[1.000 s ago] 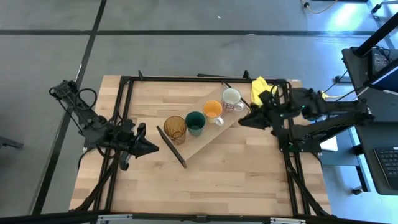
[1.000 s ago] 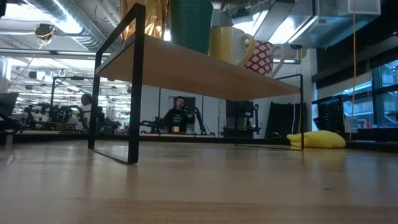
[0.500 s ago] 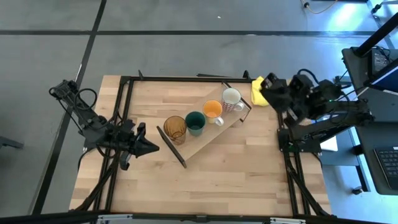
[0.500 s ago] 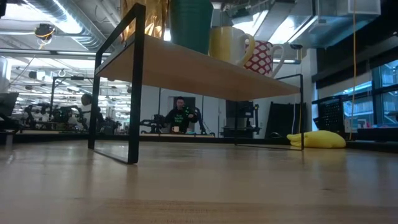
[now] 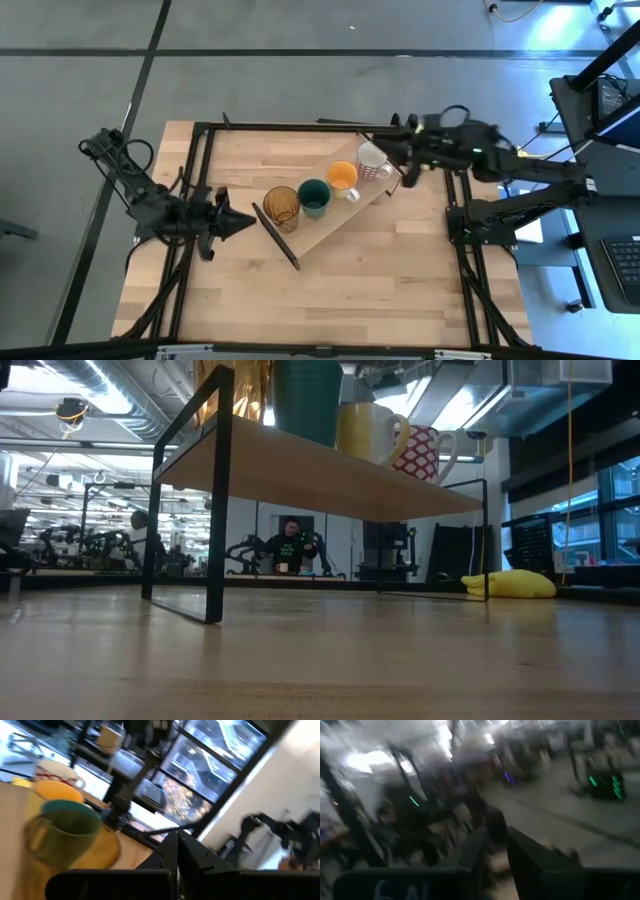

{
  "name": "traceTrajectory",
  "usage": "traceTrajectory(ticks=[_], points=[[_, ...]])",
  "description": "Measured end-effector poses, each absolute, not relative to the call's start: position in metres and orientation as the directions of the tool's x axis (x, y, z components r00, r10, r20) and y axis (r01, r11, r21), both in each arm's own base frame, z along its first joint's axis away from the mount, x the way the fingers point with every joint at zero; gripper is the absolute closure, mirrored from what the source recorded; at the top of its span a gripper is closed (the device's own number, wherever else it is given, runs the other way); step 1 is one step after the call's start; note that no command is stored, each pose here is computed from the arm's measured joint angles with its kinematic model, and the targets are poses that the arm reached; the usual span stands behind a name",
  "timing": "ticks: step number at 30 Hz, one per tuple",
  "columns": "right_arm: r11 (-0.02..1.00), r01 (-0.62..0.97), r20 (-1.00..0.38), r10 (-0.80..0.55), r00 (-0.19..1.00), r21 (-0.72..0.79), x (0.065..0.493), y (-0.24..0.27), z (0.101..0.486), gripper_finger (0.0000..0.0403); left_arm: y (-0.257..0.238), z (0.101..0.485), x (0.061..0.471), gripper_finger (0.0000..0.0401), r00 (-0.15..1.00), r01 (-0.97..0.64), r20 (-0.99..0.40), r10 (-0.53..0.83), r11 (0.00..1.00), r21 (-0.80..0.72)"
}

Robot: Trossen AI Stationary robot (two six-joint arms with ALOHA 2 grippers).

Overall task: Stack small to large cups/mugs on shelf
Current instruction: Remove the yellow mug from the shelf

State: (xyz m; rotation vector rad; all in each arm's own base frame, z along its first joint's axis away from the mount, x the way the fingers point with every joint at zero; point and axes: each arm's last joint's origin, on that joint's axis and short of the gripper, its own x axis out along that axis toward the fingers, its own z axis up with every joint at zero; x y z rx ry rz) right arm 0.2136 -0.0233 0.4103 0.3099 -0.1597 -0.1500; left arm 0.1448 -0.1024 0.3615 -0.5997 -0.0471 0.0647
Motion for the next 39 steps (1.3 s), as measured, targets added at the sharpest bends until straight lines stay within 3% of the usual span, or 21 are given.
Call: traceTrajectory(ticks=[7,13,18,31,39], points=[[0.959,0.203,-0.120,-0.182,0.976,0.198,0.217,-0.039,0.384,0.0322,-0.095,0.365,0.144,0.0401,0.975,-0.130,0.045,0.218,0.725,-0.676],[0.962,0.271,-0.226,-0.273,0.935,-0.041,0.215,-0.042,0.373,0.0322,-0.086,0.367,0.146,0.0401,0.927,-0.216,0.047,0.372,0.633,-0.743],[0.949,0.281,-0.305,-0.313,0.900,-0.143,0.213,-0.043,0.365,0.0322,-0.080,0.366,0.149,0.0401,0.890,-0.278,0.042,0.454,0.613,-0.740],[0.958,0.286,-0.278,-0.278,0.920,-0.012,0.202,-0.055,0.371,0.0322,-0.071,0.367,0.157,0.0401,0.923,-0.237,0.054,0.381,0.674,-0.699],[0.953,0.291,-0.430,-0.299,0.852,-0.086,0.184,-0.051,0.360,0.0322,-0.071,0.371,0.157,0.0401,0.924,-0.197,0.087,0.371,0.659,-0.726]])
